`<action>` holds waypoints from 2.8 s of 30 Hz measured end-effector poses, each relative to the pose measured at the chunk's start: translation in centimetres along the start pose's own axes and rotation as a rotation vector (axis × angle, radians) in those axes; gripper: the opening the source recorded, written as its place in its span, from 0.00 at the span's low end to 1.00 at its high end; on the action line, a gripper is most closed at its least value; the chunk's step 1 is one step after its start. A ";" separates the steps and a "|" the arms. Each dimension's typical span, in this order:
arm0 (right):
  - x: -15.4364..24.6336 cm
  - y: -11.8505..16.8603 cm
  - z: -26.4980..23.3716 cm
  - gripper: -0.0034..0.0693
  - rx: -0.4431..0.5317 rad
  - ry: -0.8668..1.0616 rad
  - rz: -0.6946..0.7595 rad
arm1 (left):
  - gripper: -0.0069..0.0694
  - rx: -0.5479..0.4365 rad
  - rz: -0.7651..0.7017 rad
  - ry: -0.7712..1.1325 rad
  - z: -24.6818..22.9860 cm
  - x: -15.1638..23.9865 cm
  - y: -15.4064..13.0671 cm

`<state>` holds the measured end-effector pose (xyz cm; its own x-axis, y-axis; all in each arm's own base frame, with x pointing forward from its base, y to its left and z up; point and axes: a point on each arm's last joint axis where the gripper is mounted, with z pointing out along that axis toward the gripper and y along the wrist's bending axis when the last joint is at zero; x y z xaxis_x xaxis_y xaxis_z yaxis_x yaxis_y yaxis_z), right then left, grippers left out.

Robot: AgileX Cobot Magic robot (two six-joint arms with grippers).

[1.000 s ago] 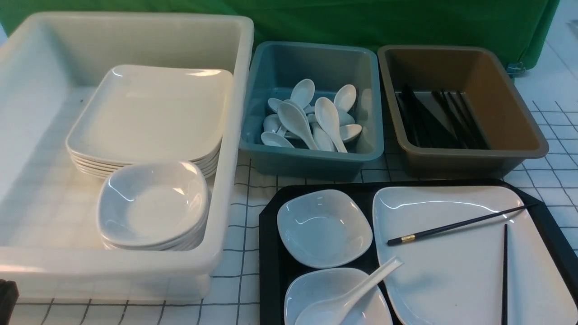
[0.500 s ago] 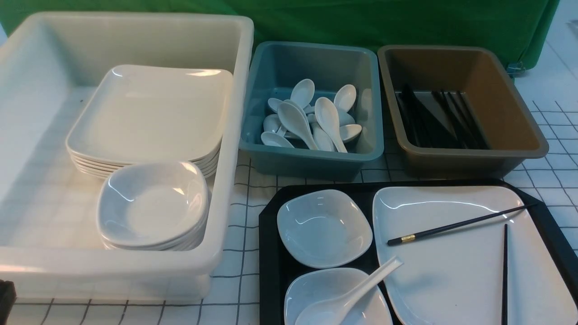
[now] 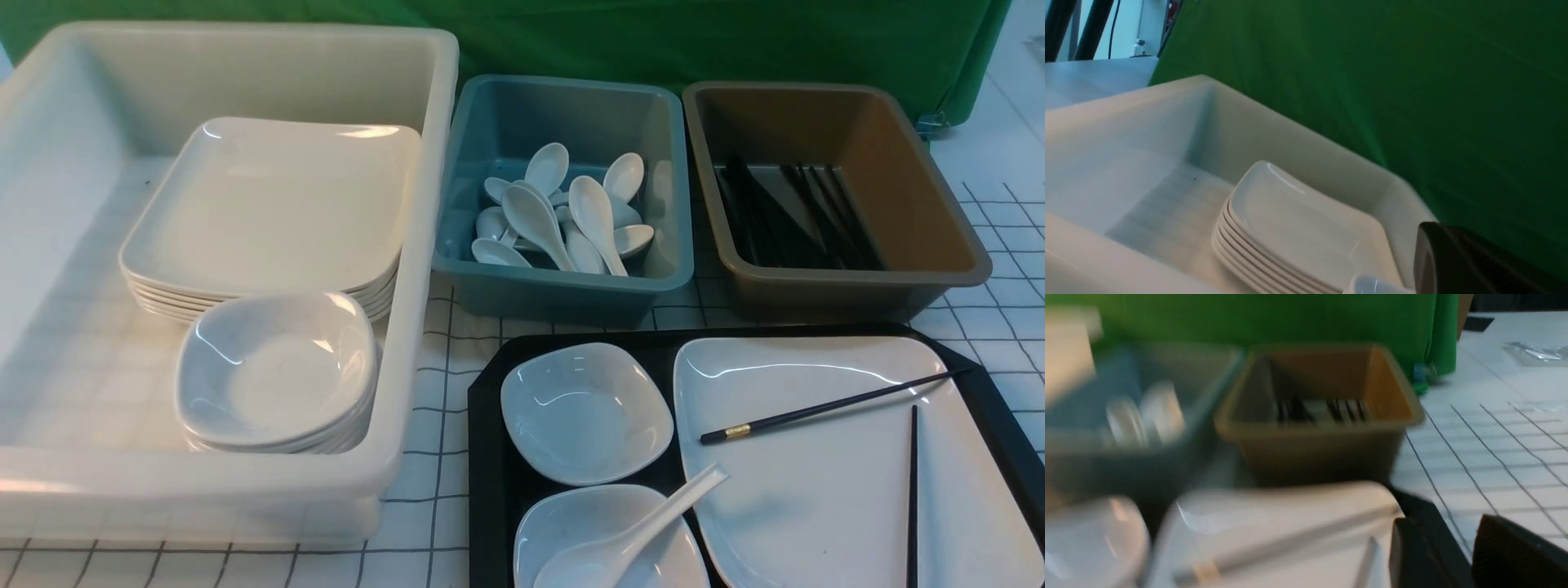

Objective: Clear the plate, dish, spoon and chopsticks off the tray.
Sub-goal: Use the right arm to grab a chopstick from the plate

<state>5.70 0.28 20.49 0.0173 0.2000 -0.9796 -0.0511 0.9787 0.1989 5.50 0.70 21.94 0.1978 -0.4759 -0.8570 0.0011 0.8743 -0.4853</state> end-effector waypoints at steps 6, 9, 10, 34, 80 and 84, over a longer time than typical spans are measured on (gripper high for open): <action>-2.5 0.1 -0.4 0.37 -0.071 -0.275 0.390 | 0.10 0.016 -0.138 -0.199 -0.2 -1.8 0.0; -3.1 0.2 -0.5 0.36 -0.088 -0.340 0.396 | 0.10 0.082 -0.251 -0.329 -0.5 -3.4 -0.6; -3.3 0.2 -0.6 0.36 -0.092 -0.359 0.397 | 0.10 0.127 -0.254 -0.360 -0.7 -4.2 -1.2; -12.3 6.8 7.1 0.05 -0.195 0.737 -0.070 | 0.09 0.084 0.280 0.985 10.7 -10.7 -10.5; 5.7 2.4 21.7 0.22 0.085 1.669 -0.035 | 0.09 0.950 0.664 1.258 10.3 8.3 -28.0; 5.7 2.4 21.4 0.11 0.086 1.699 -0.033 | 0.09 0.950 0.664 1.258 10.3 8.3 -28.0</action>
<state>27.08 4.80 15.93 -0.9939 -0.0346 0.1050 -0.0213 0.9920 0.1247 17.16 -26.79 30.19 -0.4300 0.5965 -0.6777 0.8747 0.4612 -0.1490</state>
